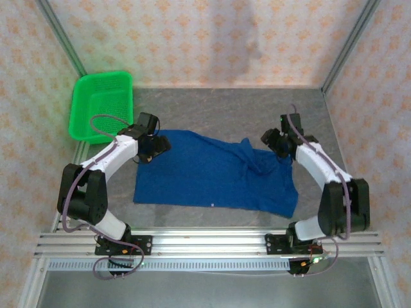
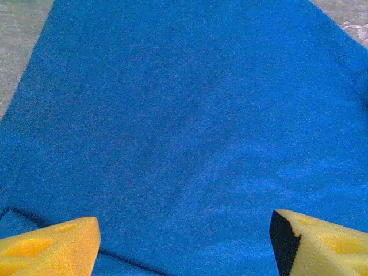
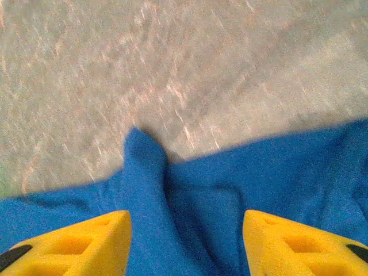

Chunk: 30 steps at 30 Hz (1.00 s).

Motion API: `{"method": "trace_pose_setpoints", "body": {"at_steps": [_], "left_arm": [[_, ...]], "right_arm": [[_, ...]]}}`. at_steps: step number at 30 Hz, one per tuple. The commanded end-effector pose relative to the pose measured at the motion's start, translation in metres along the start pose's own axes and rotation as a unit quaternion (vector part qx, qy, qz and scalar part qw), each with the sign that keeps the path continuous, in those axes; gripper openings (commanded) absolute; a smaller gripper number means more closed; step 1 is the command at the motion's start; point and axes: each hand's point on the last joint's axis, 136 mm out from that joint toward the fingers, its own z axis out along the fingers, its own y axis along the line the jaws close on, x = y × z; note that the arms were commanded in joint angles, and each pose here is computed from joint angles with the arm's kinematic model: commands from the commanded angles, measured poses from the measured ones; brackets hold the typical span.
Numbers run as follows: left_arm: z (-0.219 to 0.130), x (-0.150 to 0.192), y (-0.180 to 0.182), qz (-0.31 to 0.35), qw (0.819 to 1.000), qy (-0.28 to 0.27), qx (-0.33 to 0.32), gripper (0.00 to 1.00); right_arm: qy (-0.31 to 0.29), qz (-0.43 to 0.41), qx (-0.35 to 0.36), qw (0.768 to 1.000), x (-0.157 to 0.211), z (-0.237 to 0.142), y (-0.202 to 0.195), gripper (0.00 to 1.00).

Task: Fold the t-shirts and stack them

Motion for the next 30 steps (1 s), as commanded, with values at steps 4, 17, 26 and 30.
{"method": "trace_pose_setpoints", "body": {"at_steps": [4,17,26,30], "left_arm": [[-0.015,-0.014,-0.018,0.022,0.999,-0.020,0.026,0.79],[-0.021,-0.013,-0.009,0.020,0.999,-0.027,0.021,0.79],[-0.022,-0.012,-0.005,0.017,0.999,-0.029,0.016,0.79],[-0.023,-0.013,-0.002,0.016,0.999,-0.032,0.014,0.79]], "right_arm": [[0.107,0.021,0.002,0.994,0.012,0.047,0.003,0.45],[0.156,0.058,0.045,0.985,0.047,0.064,-0.033,0.33],[0.168,0.063,0.065,0.982,0.058,0.068,-0.047,0.30],[0.172,0.057,0.072,0.981,0.058,0.067,-0.048,0.28]]}}
